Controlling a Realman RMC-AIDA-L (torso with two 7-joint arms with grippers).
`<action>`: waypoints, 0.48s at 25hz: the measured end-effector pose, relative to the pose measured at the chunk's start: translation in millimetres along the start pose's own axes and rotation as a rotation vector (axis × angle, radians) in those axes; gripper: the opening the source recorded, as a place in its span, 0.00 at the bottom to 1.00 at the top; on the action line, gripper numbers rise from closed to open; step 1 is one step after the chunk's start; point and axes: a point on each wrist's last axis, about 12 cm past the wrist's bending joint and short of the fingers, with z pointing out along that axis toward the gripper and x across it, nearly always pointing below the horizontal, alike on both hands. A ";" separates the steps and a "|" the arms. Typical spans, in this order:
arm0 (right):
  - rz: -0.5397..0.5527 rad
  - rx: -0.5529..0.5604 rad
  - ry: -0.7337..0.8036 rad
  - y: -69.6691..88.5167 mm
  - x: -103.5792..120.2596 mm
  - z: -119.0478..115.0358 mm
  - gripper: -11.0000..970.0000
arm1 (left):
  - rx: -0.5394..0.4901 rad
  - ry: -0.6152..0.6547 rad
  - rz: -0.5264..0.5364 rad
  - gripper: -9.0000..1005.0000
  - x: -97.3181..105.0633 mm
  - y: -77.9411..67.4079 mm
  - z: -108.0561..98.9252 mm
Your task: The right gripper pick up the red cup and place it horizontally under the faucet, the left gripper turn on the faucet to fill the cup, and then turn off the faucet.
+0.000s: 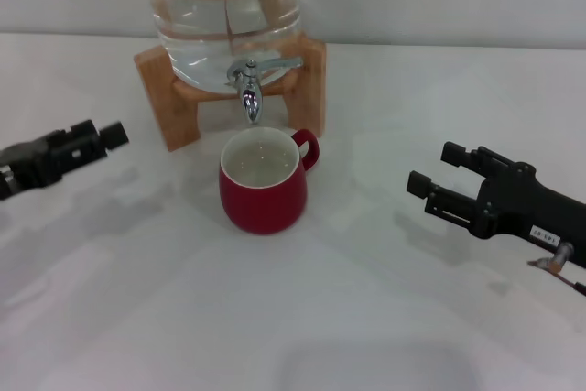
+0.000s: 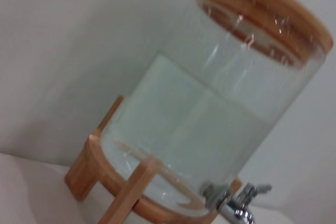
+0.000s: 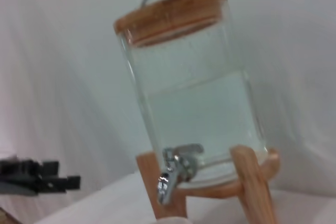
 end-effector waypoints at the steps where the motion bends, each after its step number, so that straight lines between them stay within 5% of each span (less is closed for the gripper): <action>1: -0.008 -0.003 -0.011 0.7 1.3 -0.2 0.79 | 0.000 0.003 0.024 0.88 3.2 -0.1 0.4; 4: -0.027 -0.002 -0.029 3.6 6.4 0.2 0.79 | -0.005 0.005 0.097 0.88 15.9 -1.9 3.6; 12: -0.026 -0.014 -0.048 7.5 10.7 -2.2 0.79 | -0.036 0.033 0.058 0.88 32.3 3.7 17.8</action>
